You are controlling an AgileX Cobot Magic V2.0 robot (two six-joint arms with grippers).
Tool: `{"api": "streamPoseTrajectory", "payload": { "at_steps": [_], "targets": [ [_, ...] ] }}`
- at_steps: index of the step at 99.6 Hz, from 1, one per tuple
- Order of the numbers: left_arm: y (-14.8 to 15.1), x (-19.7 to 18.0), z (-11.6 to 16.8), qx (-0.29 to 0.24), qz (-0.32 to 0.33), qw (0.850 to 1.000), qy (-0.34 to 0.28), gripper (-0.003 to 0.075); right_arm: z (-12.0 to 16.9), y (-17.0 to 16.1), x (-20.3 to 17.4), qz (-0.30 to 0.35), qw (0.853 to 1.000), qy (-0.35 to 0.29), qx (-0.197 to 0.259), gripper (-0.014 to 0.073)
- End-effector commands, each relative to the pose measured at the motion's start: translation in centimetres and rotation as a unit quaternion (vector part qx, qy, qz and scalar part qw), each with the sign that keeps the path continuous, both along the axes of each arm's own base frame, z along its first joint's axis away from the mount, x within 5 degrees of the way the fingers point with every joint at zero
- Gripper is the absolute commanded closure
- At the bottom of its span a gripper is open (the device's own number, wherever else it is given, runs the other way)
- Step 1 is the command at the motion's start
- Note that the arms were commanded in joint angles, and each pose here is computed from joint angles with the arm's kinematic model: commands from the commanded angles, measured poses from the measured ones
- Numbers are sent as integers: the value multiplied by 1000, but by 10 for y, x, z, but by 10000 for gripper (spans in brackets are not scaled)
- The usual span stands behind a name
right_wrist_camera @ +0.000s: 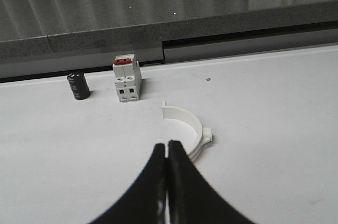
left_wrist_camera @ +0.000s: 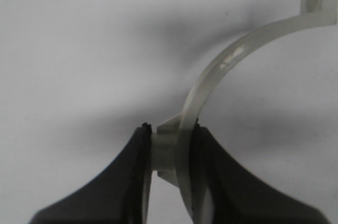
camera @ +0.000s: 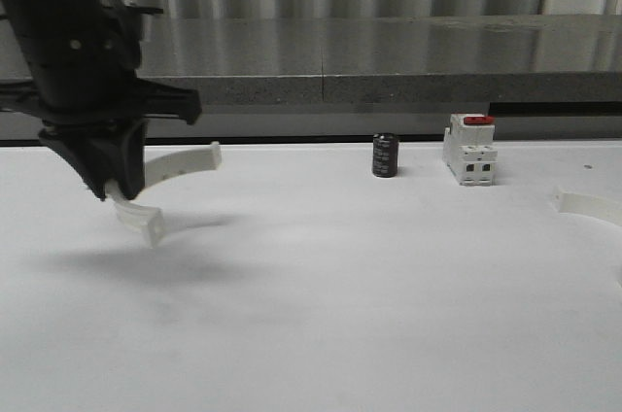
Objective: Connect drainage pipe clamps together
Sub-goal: 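Carry the clamp half to the table center and lower it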
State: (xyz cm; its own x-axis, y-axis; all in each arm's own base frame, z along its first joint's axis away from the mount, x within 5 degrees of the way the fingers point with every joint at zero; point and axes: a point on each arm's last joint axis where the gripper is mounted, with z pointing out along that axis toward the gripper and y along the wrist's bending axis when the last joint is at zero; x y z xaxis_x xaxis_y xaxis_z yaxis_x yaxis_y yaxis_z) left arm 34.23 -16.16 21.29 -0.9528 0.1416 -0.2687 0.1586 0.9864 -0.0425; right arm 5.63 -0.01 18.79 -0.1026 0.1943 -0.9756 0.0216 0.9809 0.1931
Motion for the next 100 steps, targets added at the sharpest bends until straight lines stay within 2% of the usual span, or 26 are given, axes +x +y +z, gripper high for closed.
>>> {"api": "streamPoseTrajectory", "payload": {
  "at_steps": [1,21,42,100],
  "targets": [
    [-18,-2,18,-28,2,999,-41,739,15,0,-2,-2,998,-61,-5,664],
    [-33,-2,4,-44,23,998,-31,739,15,0,-2,-2,998,-61,-5,664],
    [-44,-1,3,-80,31,996,-39,739,15,0,-2,-2,998,-61,-5,664],
    [-65,-6,-22,-79,24,996,-19,739,15,0,-2,-2,998,-61,-5,664]
  ]
}}
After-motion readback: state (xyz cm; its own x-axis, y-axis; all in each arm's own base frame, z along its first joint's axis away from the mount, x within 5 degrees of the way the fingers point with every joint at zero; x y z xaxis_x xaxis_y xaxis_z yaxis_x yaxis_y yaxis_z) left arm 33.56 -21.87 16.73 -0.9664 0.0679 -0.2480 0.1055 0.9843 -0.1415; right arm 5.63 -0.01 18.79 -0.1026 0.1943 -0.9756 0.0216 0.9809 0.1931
